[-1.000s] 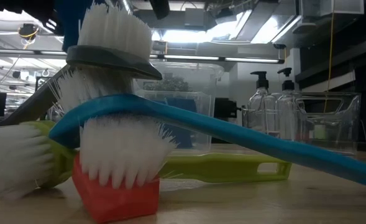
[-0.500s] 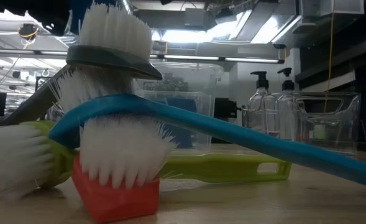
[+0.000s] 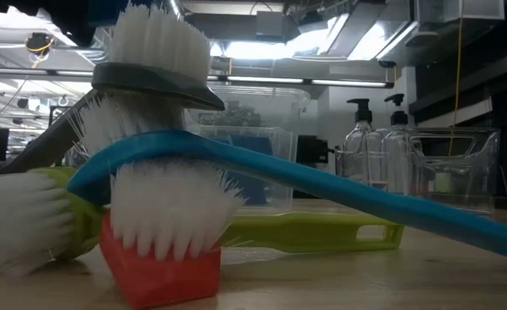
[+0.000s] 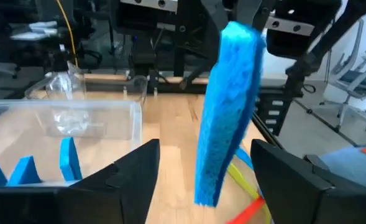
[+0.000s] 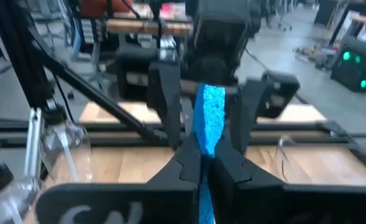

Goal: Pick & Place Kitchen Sink Supplies
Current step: Put the blue sponge into the middle transparent bin

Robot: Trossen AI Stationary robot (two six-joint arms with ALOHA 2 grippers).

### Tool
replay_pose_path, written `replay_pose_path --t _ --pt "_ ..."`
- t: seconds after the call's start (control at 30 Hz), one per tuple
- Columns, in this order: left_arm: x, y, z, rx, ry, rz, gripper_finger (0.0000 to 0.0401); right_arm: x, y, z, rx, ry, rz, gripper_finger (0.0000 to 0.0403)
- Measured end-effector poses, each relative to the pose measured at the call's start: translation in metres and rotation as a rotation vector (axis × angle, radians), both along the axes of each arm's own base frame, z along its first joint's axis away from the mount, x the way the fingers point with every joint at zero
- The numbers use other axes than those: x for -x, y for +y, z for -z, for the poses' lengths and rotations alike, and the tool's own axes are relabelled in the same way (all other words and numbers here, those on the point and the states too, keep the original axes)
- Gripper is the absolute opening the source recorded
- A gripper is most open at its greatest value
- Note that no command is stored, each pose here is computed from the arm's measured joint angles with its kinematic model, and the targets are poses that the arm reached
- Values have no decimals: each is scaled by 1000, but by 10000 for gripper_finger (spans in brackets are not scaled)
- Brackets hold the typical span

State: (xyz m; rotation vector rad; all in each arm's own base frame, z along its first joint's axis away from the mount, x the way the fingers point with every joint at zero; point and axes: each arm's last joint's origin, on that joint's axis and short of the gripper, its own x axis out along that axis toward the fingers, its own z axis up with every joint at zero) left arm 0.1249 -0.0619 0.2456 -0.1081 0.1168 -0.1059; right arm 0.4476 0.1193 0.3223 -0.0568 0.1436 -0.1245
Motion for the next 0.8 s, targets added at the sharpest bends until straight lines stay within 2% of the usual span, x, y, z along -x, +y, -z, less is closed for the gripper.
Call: replay_pose_path --t 0.17,0.3,0.43,0.67,0.8 --pt "-7 -4 -5 -47 -69 -7 246 -1 -1 -4 18 -40 -1 12" --pt "-10 -5 -6 -52 -88 -22 225 -1 -2 -6 33 -56 13 12" --pt "-14 -4 -4 -45 -70 -40 171 -1 -2 -8 37 -75 15 12" --pt "-20 -2 0 -55 -42 -60 23 -1 -3 -5 46 -44 20 28" --pt "-21 -2 6 -15 10 -28 12 -1 -6 3 23 42 25 56"
